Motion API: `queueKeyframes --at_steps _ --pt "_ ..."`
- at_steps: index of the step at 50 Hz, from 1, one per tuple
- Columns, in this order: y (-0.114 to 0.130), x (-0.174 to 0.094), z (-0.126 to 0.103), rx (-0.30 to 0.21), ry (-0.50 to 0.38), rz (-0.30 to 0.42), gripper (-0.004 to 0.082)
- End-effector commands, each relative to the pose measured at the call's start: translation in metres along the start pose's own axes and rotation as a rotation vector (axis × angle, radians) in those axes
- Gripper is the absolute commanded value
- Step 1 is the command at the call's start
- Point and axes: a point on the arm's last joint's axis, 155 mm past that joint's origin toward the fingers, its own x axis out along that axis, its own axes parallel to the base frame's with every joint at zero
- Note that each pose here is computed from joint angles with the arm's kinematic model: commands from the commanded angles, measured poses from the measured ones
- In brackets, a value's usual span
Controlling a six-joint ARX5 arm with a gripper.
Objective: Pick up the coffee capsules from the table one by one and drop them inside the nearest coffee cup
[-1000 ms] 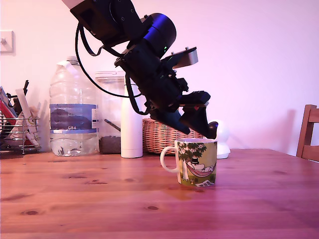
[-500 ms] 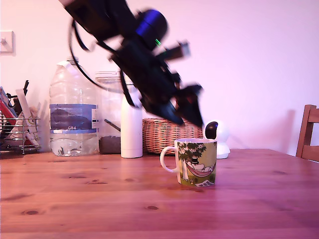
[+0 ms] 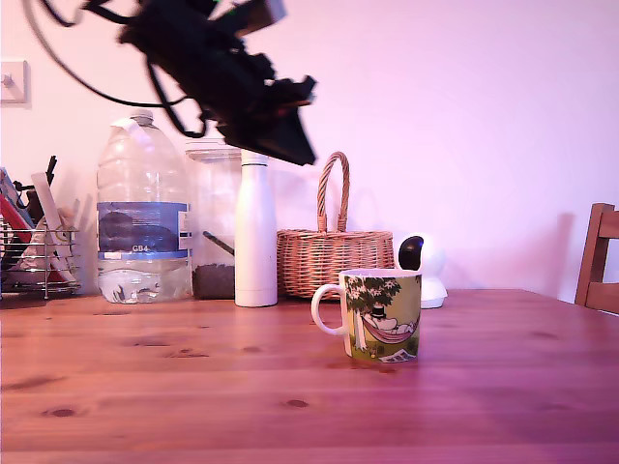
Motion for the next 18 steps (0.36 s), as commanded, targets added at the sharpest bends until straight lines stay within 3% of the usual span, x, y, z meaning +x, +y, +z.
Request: queueKeyframes --at_steps 1,18 --pt "0.003 -0.008 -0.008 -0.02 -0.004 0.004 0.0004" --pt "0.01 -0.022 -0.016 -0.062 -0.021 0.026 -0.0022"
